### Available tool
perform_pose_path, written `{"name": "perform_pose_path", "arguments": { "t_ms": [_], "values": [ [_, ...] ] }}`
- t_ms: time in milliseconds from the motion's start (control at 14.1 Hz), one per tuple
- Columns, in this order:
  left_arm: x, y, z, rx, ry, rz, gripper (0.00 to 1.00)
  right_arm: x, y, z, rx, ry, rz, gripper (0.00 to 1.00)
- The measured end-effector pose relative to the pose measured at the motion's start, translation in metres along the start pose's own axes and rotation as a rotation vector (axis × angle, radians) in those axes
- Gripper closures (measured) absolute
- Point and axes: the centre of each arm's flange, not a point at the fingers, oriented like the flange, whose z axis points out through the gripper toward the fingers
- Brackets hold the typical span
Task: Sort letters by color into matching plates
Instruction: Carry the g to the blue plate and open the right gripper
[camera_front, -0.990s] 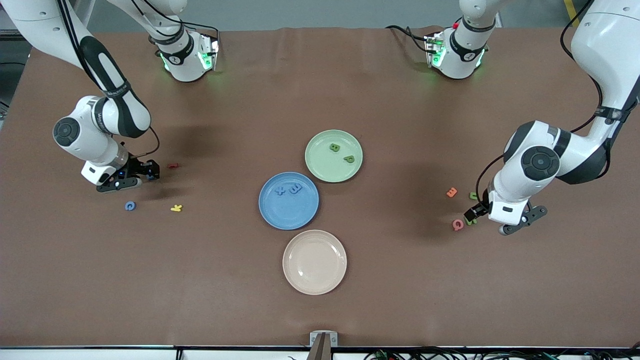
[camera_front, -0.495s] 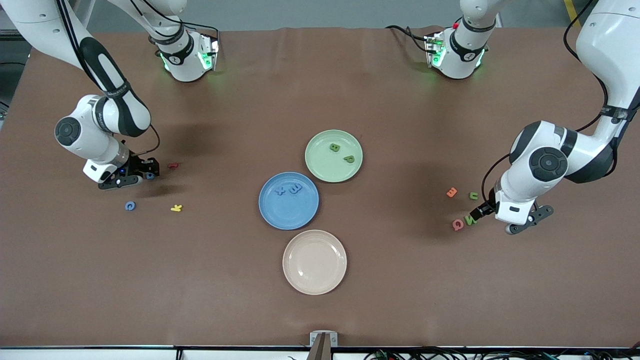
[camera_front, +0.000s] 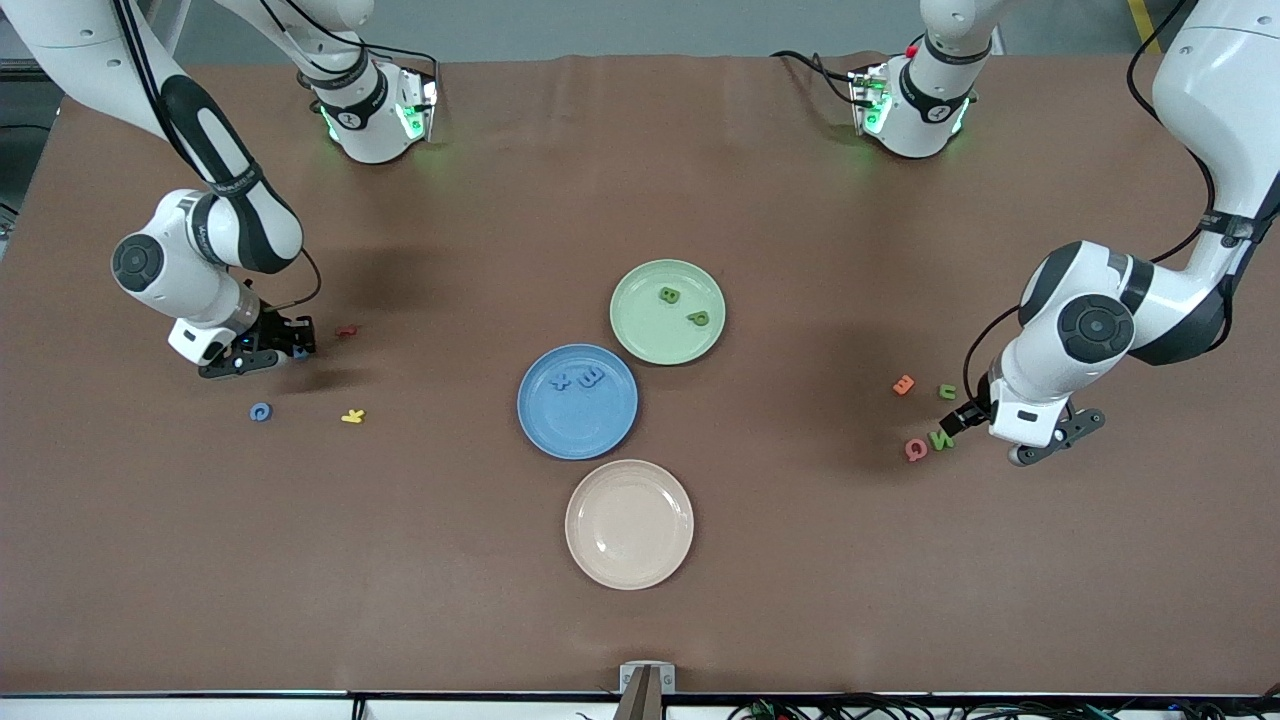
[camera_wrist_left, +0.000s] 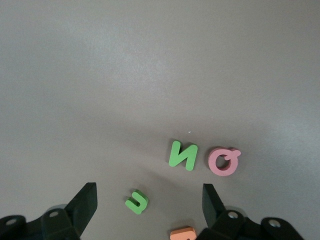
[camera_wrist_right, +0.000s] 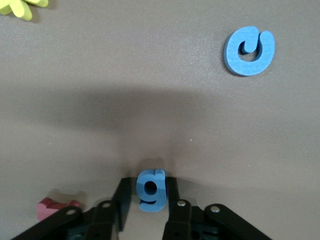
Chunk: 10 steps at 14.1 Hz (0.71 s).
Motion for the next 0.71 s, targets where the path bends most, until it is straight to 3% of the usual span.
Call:
{"name": "perform_pose_path", "arguments": {
  "t_ms": [71,141,707],
  "values": [
    [-0.002,-0.001,0.003,0.004,-0.006,0.004,0.07,0.000,0.000,0.000,0.000,0.001,0.000,0.67],
    [-0.005,-0.003,0.006,0.007,-0.014,0.014,0.07,0.000,0.000,0.000,-0.001,0.003,0.000,0.74],
    [-0.008,-0.011,0.031,-0.043,-0.028,0.089,0.08,0.009,0.001,-0.016,-0.009,0.022,-0.005,0.73]
  ]
}}
